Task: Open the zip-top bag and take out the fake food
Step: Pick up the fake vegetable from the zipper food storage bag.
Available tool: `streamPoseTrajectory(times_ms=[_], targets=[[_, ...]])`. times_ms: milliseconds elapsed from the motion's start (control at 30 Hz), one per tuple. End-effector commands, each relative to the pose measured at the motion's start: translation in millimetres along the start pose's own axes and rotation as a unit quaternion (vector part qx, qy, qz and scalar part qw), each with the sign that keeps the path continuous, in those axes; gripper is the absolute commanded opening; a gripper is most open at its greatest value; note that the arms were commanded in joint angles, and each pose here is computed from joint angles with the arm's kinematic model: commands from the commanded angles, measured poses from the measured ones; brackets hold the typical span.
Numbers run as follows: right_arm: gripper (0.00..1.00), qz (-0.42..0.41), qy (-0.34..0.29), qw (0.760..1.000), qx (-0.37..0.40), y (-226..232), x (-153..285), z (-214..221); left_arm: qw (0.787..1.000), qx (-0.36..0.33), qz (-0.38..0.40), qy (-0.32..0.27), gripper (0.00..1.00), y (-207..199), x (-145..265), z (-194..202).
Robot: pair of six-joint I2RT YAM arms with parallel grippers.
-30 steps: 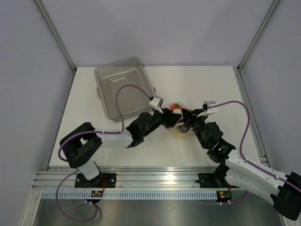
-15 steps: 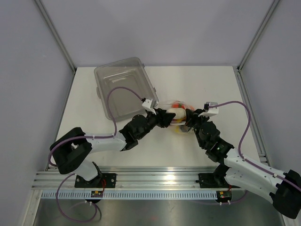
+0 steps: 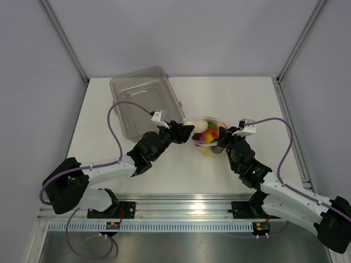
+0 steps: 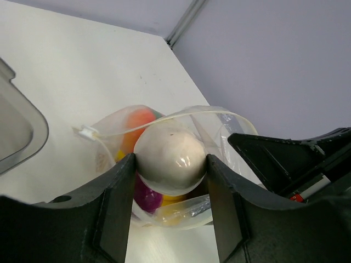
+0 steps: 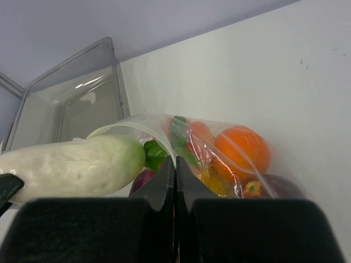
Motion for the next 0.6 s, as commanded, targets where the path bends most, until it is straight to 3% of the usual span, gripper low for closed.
streamPoseTrajectory(times_ms=[0, 200, 567], targets=[[0.0, 0.022, -0.026, 0.999, -0.021, 2, -3, -18, 0.999, 0.035, -0.022, -0.021, 0.39, 7, 8, -17], [0.0, 0.046, -0.031, 0.998, -0.025, -2, -5, -18, 0.997, 0.054, -0.056, -0.003, 0.39, 17, 17, -32], [0.0, 0.059, -0.019, 0.998, -0.013, -1, -10, -13, 0.994, 0.102, 0.002, -0.027, 0.39, 17, 42, -60]])
Point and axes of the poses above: each gripper's point midway between its finger pads, its own x axis back along the fingers, its own y axis along the line the jaws close on, z = x × y, the point moved 6 cm from there along x, back along the fingers, and after that the axes turned 4 degrees about x, right-handed, at the moved point
